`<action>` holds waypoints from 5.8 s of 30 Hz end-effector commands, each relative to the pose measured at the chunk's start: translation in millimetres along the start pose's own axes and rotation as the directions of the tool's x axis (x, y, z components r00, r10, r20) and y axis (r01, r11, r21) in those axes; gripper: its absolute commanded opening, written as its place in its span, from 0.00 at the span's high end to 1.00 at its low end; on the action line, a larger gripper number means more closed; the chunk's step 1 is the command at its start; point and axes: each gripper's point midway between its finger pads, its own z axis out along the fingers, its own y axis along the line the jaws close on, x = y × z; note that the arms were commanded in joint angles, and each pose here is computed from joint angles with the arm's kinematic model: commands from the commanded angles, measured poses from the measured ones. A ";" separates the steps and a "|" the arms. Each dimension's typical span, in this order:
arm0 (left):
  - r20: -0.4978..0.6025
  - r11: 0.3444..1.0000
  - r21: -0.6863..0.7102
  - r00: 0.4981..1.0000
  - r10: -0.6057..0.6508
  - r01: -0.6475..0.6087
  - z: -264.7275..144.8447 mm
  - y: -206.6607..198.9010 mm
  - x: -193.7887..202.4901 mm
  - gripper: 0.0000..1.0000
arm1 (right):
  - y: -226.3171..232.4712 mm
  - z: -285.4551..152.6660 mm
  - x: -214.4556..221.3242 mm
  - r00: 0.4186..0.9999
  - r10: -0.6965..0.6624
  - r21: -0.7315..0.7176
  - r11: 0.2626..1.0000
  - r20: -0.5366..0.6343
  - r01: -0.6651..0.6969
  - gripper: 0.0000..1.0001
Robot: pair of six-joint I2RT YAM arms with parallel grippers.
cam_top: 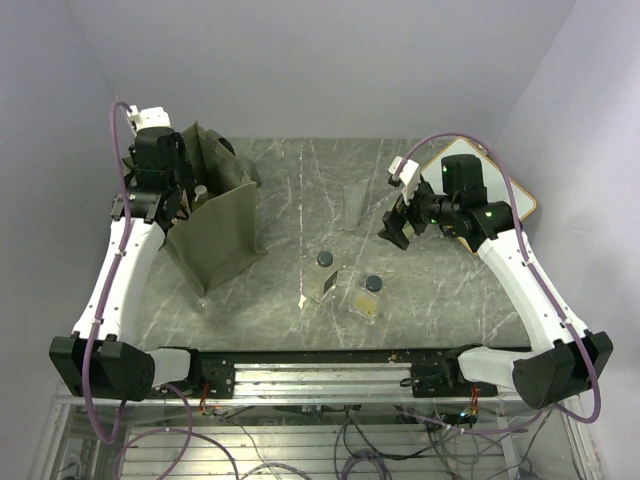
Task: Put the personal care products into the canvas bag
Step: Place the care product in the canvas bag.
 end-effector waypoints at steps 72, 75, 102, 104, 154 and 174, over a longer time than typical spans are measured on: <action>0.386 0.227 0.828 0.815 0.432 -0.513 -59.8 -75.4 15.9 0.93 | 7.7 1.4 -5.7 0.997 -0.081 0.003 0.997 -0.021 0.081 0.00; 0.395 0.224 0.821 0.806 0.440 -0.525 -54.4 -75.4 18.9 0.93 | 6.8 2.1 -7.7 0.996 -0.086 0.002 0.996 -0.019 0.086 0.00; 0.388 0.055 0.873 0.757 0.526 -0.485 -28.3 -94.6 85.6 0.93 | 16.4 7.9 -3.9 0.998 -0.061 -0.026 0.998 -0.012 0.061 0.00; 0.397 0.033 0.875 0.756 0.520 -0.482 -28.9 -97.0 88.2 0.93 | 16.4 8.1 -2.9 0.998 -0.059 -0.025 0.998 -0.015 0.059 0.00; 0.332 -0.058 0.924 0.716 0.614 -0.379 1.0 -106.9 166.4 0.61 | 15.5 14.1 6.0 0.997 -0.052 -0.032 0.998 -0.050 0.050 0.00; 0.281 -0.030 0.936 0.695 0.662 -0.349 8.0 -99.0 183.5 0.33 | 16.2 10.4 4.4 0.998 -0.049 -0.025 0.999 -0.048 0.047 0.00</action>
